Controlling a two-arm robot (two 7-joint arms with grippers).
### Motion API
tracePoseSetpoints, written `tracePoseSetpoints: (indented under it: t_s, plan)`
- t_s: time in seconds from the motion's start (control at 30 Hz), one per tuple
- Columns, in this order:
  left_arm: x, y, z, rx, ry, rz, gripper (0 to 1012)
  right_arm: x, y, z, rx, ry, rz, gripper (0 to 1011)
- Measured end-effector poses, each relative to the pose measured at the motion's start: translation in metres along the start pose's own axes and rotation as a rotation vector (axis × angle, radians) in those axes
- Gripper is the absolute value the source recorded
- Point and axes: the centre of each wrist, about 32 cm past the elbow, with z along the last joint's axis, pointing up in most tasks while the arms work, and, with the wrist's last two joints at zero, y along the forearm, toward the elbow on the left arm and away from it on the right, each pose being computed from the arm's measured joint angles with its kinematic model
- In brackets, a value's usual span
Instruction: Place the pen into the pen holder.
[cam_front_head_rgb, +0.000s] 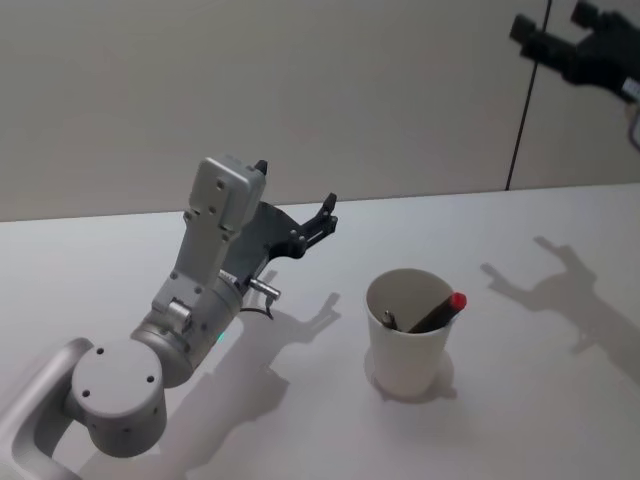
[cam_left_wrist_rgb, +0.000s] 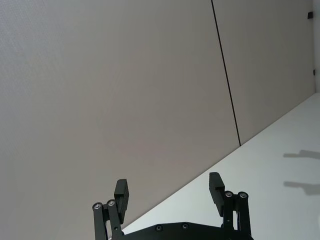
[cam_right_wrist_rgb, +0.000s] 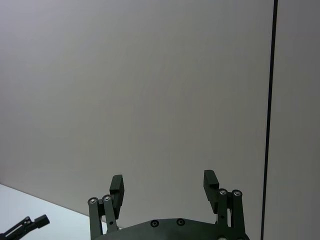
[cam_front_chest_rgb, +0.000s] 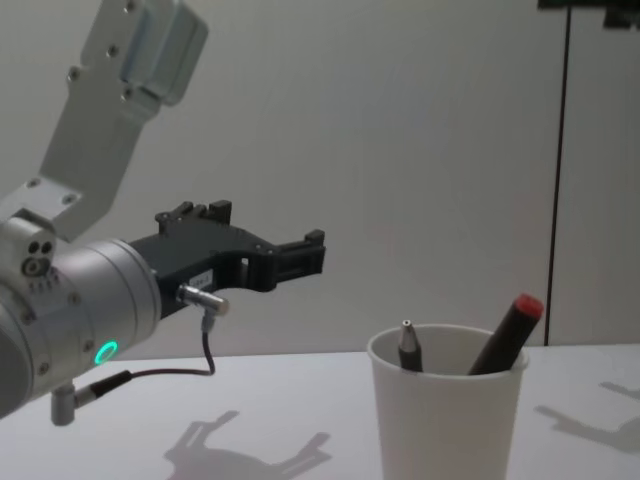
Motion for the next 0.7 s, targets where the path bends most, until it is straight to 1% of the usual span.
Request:
tracePoseSetpoints:
  t_s: [0.03,0.07,0.1,0.13,0.17,0.27,0.33,0.37,0.47,0.5,0.63,0.7]
  plan:
    - [-0.0011,0.0001,-0.0001,0.001,-0.001,0.000,1001,-0.001,-0.001,-0.002,-0.001,-0.001,-0.003,1001]
    - [-0.0014,0.0002,-0.0002,0.001,-0.001,0.001,1001,-0.003,-0.002,-0.009,-0.004,-0.006,-0.013,1002]
    - [-0.0016,0.0002,-0.0002,0.001,-0.001,0.001,1001,-0.004,-0.002,-0.011,-0.004,-0.008,-0.017,1001]
    - [-0.0017,0.0002,-0.0002,0.001,-0.001,0.001,1001,-0.006,-0.004,-0.016,-0.006,-0.011,-0.024,1001]
    - [-0.0017,0.0002,-0.0002,0.001,-0.001,0.001,1001,-0.006,-0.004,-0.016,-0.006,-0.011,-0.024,1002]
    - [-0.0017,0.0002,-0.0002,0.001,-0.001,0.001,1001,-0.011,-0.008,-0.030,-0.011,-0.022,-0.044,1002]
    - [-0.0017,0.0002,-0.0002,0.001,-0.001,0.001,1001,-0.013,-0.009,-0.035,-0.014,-0.025,-0.052,1001]
    - [-0.0016,0.0002,-0.0002,0.001,-0.001,0.001,1001,-0.016,-0.011,-0.040,-0.015,-0.030,-0.060,1001]
    - [-0.0016,0.0002,-0.0002,0.001,-0.001,0.001,1001,-0.019,-0.013,-0.048,-0.018,-0.036,-0.072,1001]
    - [-0.0015,0.0002,-0.0002,0.001,-0.001,0.001,1001,-0.021,-0.015,-0.054,-0.021,-0.041,-0.080,1002]
    - [-0.0013,0.0001,-0.0001,0.001,-0.002,0.001,1001,-0.027,-0.020,-0.067,-0.026,-0.051,-0.100,1002]
    - [-0.0013,0.0001,0.0000,0.001,-0.002,0.002,1001,-0.030,-0.022,-0.071,-0.028,-0.057,-0.108,1001]
